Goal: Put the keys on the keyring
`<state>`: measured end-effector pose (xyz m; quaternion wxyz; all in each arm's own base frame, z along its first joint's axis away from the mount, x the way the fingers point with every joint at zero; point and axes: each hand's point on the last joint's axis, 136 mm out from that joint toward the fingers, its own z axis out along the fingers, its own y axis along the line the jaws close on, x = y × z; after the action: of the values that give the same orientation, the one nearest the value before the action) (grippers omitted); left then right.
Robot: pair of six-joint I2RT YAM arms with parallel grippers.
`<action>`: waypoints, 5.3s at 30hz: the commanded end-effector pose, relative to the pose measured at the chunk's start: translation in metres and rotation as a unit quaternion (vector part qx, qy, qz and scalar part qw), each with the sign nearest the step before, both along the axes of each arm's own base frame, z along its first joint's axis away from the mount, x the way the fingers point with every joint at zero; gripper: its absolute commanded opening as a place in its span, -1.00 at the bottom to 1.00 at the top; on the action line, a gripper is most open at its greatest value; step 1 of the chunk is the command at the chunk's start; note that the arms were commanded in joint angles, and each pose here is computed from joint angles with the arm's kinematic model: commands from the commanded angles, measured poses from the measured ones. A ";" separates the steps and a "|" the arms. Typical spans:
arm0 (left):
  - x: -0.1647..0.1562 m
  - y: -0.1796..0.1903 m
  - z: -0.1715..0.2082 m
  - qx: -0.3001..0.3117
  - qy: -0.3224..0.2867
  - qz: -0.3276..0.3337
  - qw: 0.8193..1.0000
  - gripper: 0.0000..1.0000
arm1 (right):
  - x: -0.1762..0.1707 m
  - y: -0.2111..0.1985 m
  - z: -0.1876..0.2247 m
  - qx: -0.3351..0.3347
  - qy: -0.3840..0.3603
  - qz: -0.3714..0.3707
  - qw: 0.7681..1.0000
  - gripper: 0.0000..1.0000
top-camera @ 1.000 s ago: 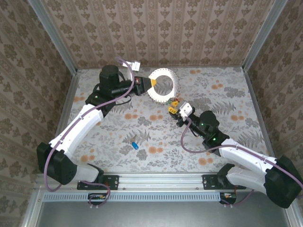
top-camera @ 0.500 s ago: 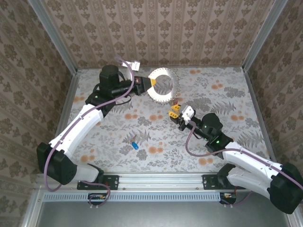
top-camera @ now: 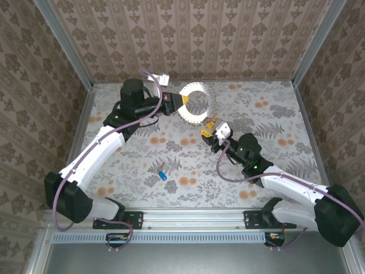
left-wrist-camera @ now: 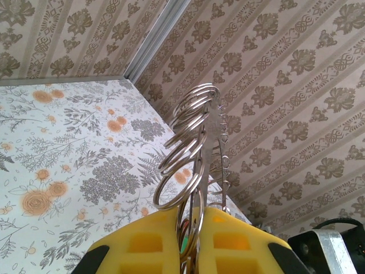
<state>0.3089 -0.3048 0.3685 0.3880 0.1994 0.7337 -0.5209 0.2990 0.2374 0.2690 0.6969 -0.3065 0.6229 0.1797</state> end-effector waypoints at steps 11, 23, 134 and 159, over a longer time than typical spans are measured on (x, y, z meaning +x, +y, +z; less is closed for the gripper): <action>-0.009 0.001 0.022 -0.024 -0.018 -0.003 1.000 -1.00 | -0.004 -0.003 0.036 0.049 -0.049 -0.004 0.998 -0.67; -0.003 0.005 0.022 -0.026 -0.020 0.023 0.999 -1.00 | -0.011 -0.009 0.029 0.048 -0.046 -0.007 0.998 -0.57; -0.008 0.001 0.025 -0.023 -0.024 0.025 0.999 -1.00 | 0.002 -0.013 0.038 -0.059 -0.114 -0.047 0.991 -0.66; -0.008 -0.002 0.022 -0.027 -0.019 0.024 0.999 -1.00 | 0.008 -0.009 0.044 -0.028 -0.105 -0.045 0.993 -0.81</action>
<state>0.3108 -0.3080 0.3674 0.3993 0.1745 0.7412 -0.5107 0.3058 0.2266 0.2897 0.7367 -0.3278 0.5848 0.0882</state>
